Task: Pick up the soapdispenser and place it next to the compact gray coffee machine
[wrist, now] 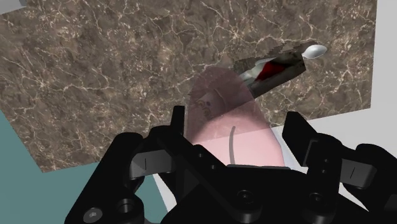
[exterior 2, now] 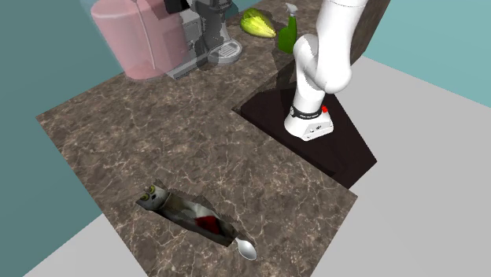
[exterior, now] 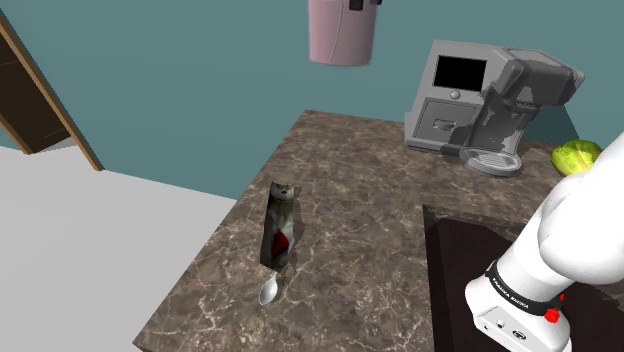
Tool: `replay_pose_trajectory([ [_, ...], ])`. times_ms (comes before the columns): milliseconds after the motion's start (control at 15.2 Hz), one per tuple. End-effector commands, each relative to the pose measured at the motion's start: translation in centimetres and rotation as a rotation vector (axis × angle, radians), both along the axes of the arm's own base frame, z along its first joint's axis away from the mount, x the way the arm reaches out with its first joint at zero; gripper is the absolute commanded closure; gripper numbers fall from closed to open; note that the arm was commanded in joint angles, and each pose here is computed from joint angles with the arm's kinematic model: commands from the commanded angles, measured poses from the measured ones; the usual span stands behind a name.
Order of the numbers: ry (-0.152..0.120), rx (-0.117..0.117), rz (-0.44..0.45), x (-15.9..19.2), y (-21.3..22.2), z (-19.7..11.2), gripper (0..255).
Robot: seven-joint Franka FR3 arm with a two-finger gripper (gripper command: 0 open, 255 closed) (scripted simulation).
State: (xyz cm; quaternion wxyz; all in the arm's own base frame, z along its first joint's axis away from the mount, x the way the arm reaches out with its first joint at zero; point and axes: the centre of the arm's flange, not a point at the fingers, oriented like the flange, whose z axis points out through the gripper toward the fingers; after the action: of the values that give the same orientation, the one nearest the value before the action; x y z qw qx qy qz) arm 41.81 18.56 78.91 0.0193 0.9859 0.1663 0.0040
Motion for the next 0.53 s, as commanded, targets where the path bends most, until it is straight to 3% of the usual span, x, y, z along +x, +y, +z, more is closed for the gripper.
replay_pose_trajectory([
  [0,0.0,0.0,0.0,-0.1,0.0,0.8,255],
  [462,0.0,0.0,0.0,-0.3,-9.2,0.8,255],
])
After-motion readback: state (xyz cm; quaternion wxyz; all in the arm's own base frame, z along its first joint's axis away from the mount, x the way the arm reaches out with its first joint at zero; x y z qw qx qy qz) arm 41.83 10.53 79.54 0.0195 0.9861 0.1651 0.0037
